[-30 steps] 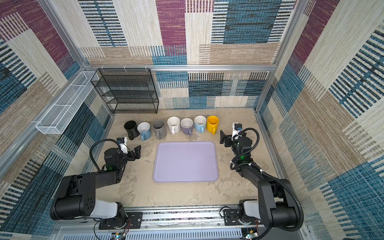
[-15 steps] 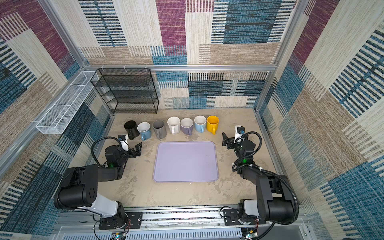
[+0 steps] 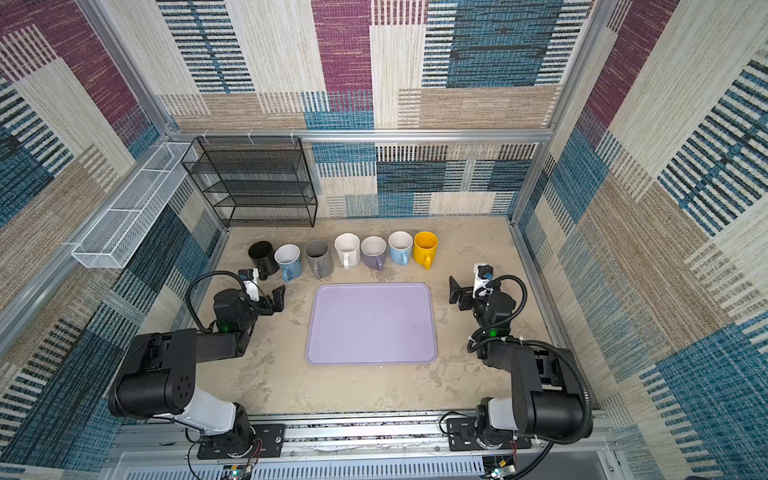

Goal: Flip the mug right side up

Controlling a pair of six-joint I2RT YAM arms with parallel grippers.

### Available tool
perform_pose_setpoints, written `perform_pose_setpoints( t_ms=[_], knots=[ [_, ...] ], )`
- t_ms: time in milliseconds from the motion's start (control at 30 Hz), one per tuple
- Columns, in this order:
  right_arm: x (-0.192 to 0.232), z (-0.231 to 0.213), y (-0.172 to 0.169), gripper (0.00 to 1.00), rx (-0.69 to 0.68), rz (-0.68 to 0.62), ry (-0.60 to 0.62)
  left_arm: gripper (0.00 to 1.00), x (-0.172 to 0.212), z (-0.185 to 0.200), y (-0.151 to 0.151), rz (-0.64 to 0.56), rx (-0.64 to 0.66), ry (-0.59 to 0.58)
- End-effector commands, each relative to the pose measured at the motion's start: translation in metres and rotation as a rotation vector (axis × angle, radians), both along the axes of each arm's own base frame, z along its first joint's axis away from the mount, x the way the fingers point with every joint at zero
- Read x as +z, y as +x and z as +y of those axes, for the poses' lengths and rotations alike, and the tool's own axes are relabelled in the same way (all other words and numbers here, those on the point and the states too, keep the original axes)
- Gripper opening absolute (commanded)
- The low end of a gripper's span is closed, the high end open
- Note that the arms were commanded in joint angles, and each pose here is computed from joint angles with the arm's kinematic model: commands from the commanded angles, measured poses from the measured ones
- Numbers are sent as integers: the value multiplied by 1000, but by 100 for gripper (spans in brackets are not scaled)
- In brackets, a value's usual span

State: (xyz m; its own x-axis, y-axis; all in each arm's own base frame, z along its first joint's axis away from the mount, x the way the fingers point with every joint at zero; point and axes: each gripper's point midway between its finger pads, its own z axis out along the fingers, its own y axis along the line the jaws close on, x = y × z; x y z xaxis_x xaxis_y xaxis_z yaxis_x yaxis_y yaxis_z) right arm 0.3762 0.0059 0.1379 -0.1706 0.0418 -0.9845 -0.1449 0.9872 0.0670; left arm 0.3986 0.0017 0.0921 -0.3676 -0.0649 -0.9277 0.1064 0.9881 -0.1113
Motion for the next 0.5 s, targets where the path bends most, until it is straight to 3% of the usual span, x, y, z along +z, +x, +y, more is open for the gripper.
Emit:
perform_pose_setpoints(
  t_ms=[0,200,333,367,433,467],
  knots=[
    [13,5,5,100,38,-92,5,99,4,1,2,-17,-6,27],
    [12,9,5,100,67,-95,-1,99,4,0,2,-17,-7,27],
    [6,6,-13,100,27,-133,-9,99,4,0,2,-17,-6,27],
    [16,1,-16,100,-1,-197,8,99,4,0,2,-17,-7,27],
    [7,-2,-12,100,-20,-134,3,99,4,0,2,-16,-7,27],
    [12,-1,-13,100,-17,-173,7,99,4,0,2,-17,-7,27]
  ],
)
